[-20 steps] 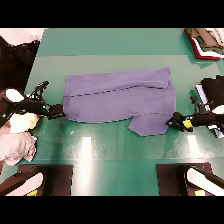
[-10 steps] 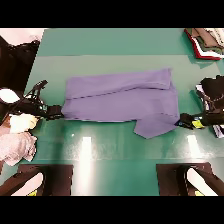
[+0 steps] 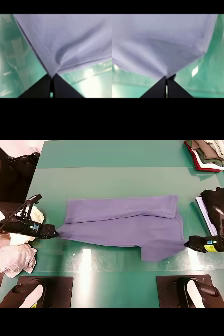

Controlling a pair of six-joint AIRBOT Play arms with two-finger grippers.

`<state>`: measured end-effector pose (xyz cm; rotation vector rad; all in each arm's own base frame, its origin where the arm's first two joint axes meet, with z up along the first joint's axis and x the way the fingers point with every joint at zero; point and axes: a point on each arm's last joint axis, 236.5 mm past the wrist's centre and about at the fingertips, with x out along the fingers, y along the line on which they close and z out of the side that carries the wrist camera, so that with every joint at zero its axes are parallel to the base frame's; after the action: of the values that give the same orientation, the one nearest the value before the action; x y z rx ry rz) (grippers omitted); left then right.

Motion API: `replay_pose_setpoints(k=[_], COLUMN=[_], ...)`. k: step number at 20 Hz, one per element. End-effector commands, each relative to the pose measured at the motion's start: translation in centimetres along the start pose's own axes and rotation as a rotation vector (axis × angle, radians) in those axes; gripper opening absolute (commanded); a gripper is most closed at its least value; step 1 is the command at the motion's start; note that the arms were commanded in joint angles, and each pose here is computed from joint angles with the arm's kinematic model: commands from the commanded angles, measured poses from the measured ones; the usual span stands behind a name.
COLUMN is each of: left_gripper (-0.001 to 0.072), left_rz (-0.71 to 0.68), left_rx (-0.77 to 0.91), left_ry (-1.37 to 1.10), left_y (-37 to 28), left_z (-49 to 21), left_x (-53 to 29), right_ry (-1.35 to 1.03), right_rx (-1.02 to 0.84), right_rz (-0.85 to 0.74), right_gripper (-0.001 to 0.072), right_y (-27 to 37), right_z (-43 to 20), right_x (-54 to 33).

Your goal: Fold the shirts.

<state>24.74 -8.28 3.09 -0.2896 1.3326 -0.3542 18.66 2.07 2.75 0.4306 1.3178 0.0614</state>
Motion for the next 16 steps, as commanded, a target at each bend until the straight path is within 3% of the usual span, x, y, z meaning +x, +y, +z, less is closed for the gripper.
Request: replay_pose_setpoints(k=[1, 8, 16], left_gripper=[0.0024, 0.0024, 0.0024], left_rz=[0.024, 0.061, 0.065], left_rx=[0.001, -0.047, -0.062], left_ry=[-0.147, -0.46, -0.646], left_y=[0.5, 1.6, 1.9], left_z=[3.3, 10.4, 14.1], left_x=[-0.5, -2.6, -4.8], right_ry=[-0.181, -0.265, -0.237], right_rx=[0.004, -0.09, -0.216], right_rz=[0.096, 0.119, 0.101], right_gripper=[0.0017, 0.0017, 0.0017], right_y=[2.7, 4.6, 8.4], right_z=[4.0, 13.4, 21.1], right_x=[-1.6, -2.1, 2.8])
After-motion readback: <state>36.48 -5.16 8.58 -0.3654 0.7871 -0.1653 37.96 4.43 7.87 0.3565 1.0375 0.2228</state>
